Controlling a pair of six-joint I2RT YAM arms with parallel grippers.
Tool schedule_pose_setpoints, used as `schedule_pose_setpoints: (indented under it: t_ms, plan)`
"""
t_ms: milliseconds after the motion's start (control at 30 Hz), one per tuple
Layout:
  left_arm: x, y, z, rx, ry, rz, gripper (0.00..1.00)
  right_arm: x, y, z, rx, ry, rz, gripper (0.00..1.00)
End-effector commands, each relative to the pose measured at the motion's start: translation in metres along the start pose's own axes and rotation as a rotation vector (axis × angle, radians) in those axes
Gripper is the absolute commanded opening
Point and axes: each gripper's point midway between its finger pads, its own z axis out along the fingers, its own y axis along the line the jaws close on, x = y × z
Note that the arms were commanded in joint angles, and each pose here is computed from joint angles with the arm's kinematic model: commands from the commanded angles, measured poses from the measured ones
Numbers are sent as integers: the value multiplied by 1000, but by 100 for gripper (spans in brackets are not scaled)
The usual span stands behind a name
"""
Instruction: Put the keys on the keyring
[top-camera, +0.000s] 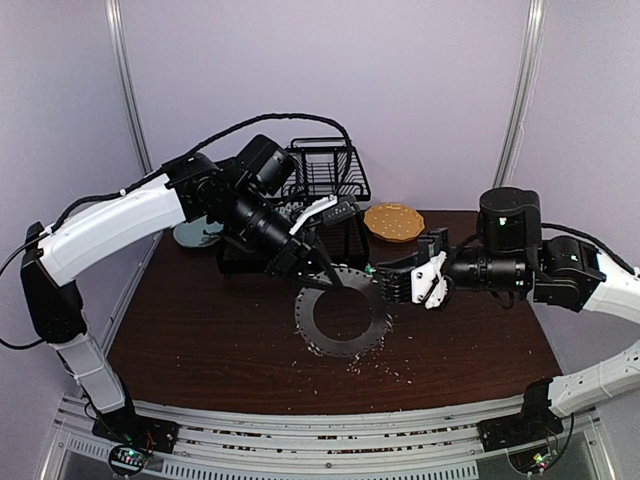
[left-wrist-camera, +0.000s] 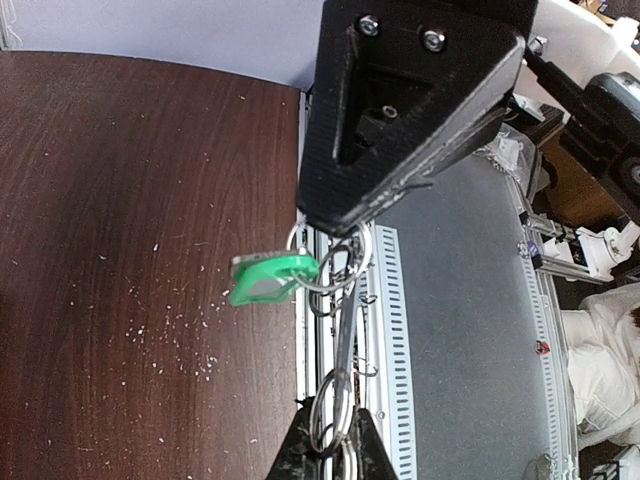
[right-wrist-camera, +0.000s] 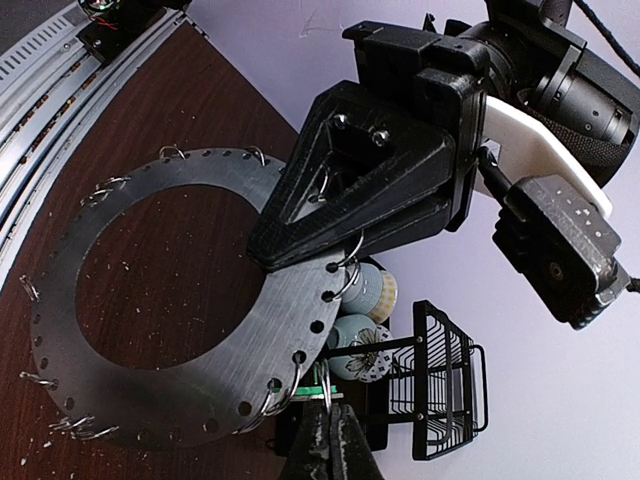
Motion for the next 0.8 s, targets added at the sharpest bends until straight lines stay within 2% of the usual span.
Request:
schedule_pose_setpoints:
  t_ms: [0, 367, 567, 767]
  plan:
    - [-11, -6, -2, 22, -21, 14, 0, -11, 0, -2, -10, -31, -33, 0]
    - [-12, -5, -3, 19, -21, 17, 0, -21, 2, 2, 12, -43, -54, 0]
    - [-14, -7, -3, 29, -26, 21, 0, -14, 7, 8, 9, 23, -94, 0]
    - [-11, -8, -2, 36, -21, 19, 0, -9, -13, 5, 104, 72, -41, 0]
